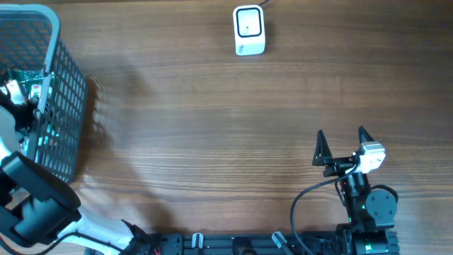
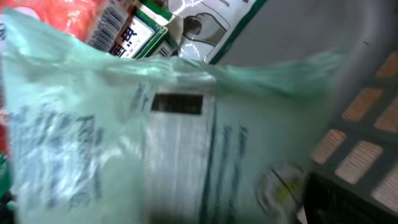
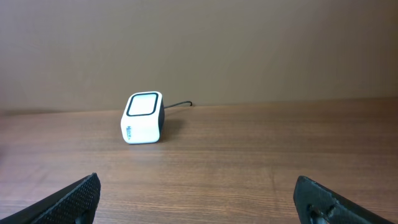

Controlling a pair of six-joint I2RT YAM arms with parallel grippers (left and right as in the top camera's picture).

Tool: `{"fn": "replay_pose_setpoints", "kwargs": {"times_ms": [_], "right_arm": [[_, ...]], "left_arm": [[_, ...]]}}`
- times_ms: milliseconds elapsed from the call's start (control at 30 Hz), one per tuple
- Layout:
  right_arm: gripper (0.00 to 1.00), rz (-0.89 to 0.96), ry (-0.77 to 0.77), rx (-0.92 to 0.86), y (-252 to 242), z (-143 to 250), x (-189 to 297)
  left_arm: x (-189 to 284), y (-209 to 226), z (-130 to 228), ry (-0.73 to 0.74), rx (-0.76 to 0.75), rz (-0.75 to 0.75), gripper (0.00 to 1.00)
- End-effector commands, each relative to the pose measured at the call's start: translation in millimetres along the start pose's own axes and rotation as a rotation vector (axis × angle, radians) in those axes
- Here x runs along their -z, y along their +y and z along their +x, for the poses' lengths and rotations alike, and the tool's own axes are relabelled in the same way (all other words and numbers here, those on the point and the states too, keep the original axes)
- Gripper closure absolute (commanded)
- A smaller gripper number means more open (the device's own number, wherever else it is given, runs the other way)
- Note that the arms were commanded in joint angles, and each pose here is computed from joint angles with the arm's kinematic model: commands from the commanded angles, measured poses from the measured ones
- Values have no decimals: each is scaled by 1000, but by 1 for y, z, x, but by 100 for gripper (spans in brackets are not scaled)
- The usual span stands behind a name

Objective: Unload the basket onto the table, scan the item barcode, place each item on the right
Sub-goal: 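Reach the left gripper into the basket and grasp the green-white wipes pack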

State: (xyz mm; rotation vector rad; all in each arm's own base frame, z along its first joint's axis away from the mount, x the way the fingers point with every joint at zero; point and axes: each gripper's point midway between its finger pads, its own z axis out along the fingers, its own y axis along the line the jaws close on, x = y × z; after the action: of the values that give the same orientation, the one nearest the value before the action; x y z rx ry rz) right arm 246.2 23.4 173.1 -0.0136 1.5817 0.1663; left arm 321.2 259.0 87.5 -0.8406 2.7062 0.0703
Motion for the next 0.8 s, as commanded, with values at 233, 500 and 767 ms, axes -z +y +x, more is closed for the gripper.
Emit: {"fn": "replay_pose_setpoints", "kwargs": {"times_ms": [233,500,767], "right_arm": [[0,23,-4,-8,-4,-1,0],[0,23,-4,-8,-4,-1,0],[0,23,-4,-8,-4,-1,0]], "left_arm": [[-20,-4,15,35,-8,36,34],[43,-10,-33,-161,-24,48,38],[225,-19,-96,-621,120,72,40]]}}
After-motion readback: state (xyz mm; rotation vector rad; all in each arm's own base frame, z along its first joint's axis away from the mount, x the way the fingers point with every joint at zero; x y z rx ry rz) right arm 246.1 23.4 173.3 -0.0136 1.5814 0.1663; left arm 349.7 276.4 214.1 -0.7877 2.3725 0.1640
